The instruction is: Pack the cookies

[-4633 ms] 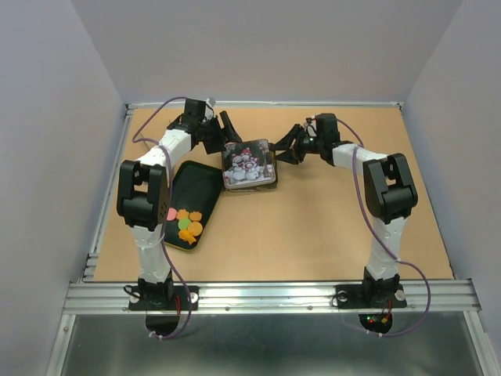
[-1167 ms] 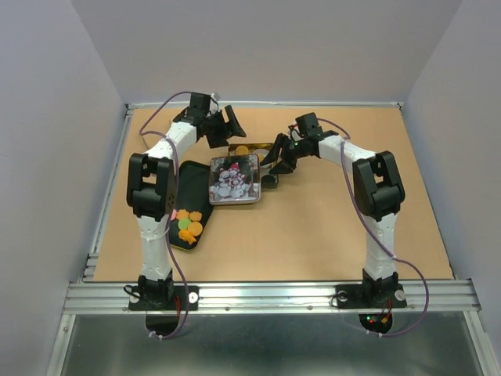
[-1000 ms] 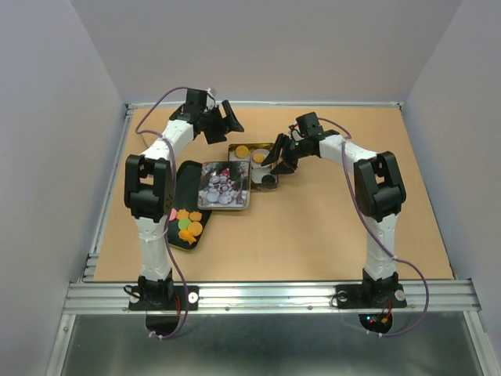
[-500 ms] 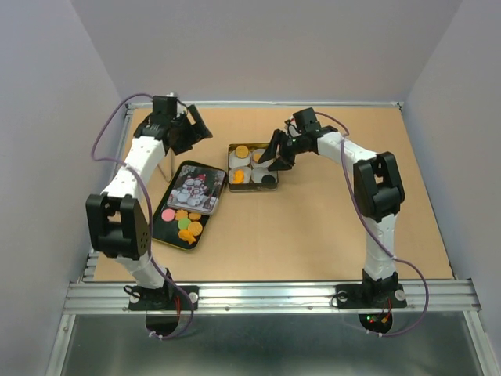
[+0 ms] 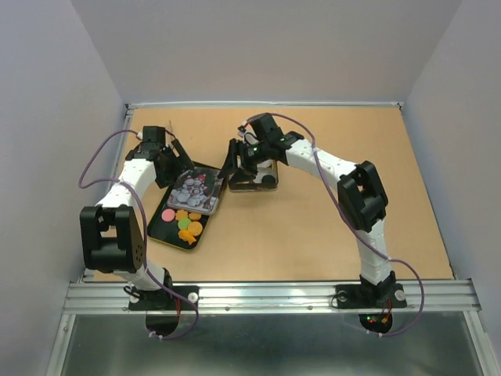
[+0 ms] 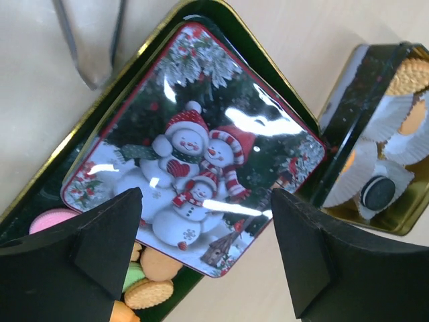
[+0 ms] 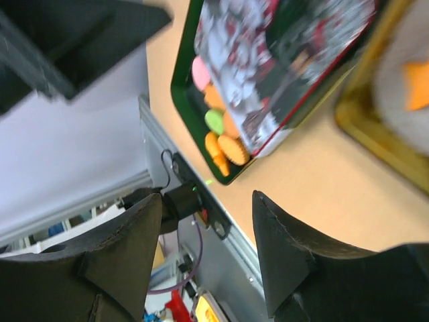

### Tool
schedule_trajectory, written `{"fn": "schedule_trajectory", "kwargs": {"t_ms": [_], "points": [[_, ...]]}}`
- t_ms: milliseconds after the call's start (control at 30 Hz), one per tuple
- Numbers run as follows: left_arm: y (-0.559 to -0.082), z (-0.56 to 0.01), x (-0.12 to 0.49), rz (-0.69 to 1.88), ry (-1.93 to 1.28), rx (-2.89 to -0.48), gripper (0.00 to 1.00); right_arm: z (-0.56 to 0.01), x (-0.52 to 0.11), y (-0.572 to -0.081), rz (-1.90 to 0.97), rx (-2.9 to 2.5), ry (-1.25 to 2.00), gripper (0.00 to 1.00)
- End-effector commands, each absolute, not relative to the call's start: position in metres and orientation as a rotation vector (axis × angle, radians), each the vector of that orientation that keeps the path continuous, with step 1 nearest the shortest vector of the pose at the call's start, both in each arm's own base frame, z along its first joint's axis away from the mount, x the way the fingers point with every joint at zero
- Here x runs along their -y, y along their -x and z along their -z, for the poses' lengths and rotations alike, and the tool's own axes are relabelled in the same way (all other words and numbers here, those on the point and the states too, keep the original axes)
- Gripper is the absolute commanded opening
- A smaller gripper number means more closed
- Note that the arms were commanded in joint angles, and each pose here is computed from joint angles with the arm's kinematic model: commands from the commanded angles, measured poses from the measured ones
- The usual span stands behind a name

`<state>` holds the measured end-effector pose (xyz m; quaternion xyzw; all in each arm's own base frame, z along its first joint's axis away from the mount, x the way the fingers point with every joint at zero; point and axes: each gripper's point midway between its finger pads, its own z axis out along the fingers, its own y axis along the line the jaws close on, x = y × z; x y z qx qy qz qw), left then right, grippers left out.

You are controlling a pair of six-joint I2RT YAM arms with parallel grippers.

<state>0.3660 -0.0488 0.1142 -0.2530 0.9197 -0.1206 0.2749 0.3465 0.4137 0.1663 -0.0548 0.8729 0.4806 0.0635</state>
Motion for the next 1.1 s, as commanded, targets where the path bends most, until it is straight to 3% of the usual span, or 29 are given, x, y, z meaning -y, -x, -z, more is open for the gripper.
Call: {"fn": "schedule_trajectory", "kwargs": {"t_ms": [0,233,667,1067], "points": [[-0.367,-0.095,0.030,0.250,0.698,-2.481,0.88,-0.178,-0.422,-0.324,-1.495,-2.653,0.143,0.62],[-0.361,-0.070,0.010,0.174,0.722,-2.513,0.88,-0.135,-0.432,-0.295,-1.428,-2.749,0.060,0.67],[-0.387,-0.048,-0.008,0.143,0.672,-2.522,0.88,-0.099,-0.444,-0.332,-1.410,-2.591,-0.166,0.69],[-0.376,-0.033,0.005,0.229,0.629,-2.555,0.88,-0.082,-0.476,-0.347,-1.358,-2.529,-0.249,0.69]]}}
